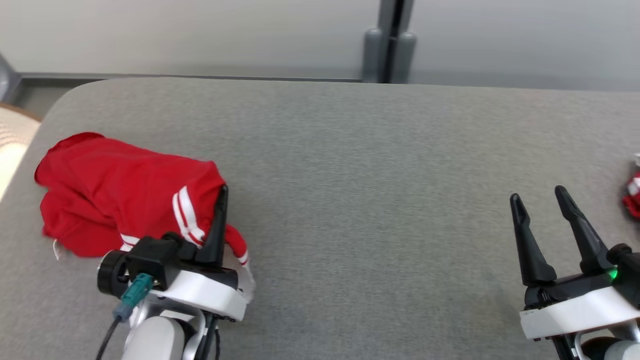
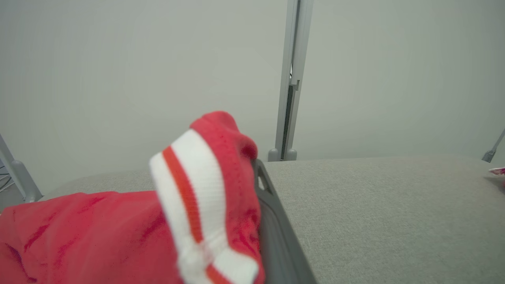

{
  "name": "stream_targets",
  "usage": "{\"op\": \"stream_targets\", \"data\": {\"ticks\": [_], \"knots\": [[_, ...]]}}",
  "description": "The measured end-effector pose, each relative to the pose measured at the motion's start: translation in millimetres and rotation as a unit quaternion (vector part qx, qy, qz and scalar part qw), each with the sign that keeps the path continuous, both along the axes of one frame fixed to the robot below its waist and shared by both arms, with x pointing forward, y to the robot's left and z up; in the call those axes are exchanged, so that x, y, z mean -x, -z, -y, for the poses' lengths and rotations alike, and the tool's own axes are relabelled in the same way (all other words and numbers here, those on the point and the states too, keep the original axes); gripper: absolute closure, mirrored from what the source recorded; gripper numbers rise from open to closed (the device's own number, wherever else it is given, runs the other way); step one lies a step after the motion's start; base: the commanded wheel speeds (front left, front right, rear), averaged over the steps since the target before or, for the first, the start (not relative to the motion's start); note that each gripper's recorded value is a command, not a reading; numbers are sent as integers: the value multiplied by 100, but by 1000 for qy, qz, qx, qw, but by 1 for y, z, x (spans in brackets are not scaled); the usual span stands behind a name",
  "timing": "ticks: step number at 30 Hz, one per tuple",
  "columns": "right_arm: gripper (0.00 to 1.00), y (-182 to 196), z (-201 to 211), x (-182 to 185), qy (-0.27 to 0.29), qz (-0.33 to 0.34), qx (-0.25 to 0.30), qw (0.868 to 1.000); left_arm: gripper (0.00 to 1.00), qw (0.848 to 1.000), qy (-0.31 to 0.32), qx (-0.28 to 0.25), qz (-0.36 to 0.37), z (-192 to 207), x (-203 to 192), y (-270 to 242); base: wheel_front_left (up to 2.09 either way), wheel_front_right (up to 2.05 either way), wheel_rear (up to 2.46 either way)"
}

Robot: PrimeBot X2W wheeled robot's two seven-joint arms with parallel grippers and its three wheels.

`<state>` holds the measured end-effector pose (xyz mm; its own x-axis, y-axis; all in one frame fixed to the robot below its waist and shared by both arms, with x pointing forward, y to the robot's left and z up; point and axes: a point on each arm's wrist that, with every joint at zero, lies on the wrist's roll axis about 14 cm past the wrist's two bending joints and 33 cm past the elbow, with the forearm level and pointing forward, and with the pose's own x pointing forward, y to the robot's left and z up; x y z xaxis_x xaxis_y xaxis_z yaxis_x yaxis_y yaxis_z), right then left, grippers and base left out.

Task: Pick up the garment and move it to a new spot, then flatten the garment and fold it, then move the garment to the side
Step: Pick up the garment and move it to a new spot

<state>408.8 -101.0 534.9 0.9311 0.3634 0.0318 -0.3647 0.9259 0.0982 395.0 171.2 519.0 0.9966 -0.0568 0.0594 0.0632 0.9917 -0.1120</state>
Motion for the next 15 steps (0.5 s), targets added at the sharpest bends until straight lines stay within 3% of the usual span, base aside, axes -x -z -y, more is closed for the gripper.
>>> {"op": "stream_targets", "data": {"ticks": [8, 15], "knots": [[0, 1, 53, 17, 82, -2, -6, 997, 100, 982, 187, 16, 1, 124, -28, -6, 0, 0, 0], [0, 18, 106, 35, 174, -20, -14, 984, 100, 935, 355, 20, -11, 241, -39, 2, 0, 0, 0]]}}
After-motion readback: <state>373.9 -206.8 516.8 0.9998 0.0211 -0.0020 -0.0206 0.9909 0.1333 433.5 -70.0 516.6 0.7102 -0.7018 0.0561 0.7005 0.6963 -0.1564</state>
